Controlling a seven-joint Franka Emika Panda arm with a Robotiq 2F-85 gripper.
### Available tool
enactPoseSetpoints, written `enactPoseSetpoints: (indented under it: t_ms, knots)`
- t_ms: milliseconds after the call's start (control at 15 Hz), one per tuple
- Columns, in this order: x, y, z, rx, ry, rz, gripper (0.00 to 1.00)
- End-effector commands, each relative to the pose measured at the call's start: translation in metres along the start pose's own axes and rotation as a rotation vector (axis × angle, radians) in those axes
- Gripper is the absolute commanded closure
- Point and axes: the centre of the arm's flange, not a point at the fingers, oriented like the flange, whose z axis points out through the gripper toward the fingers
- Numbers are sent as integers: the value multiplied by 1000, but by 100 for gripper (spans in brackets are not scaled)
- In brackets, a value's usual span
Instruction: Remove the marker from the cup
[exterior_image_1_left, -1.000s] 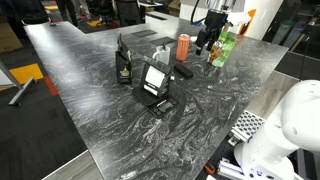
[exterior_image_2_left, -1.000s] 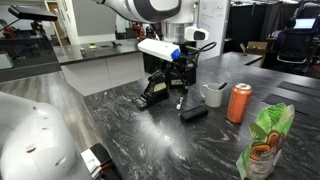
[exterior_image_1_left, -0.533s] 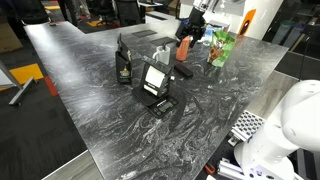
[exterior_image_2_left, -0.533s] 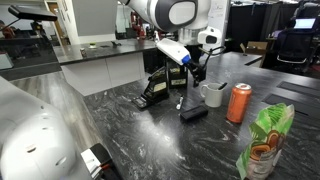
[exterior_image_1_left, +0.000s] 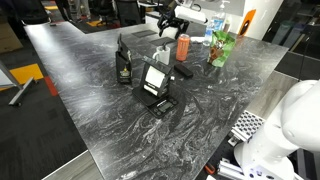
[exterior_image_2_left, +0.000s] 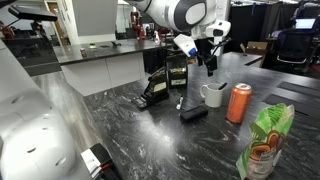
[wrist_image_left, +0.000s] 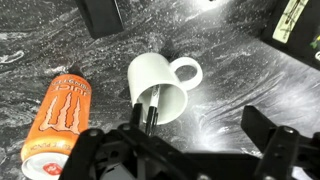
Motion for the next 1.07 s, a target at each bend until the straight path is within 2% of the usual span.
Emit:
enactPoseSetpoints:
  t_ms: [0, 200, 333, 400, 733, 1000]
  knots:
    - [43, -11, 17, -87, 33, 122, 0]
    - [61, -7, 26, -120, 27, 202, 0]
    - [62, -6, 31, -126, -37, 231, 0]
    - [47, -2, 28, -107, 13, 204, 0]
    - [51, -4, 32, -123, -17, 211, 0]
    - [64, -6, 60, -145, -2, 280, 0]
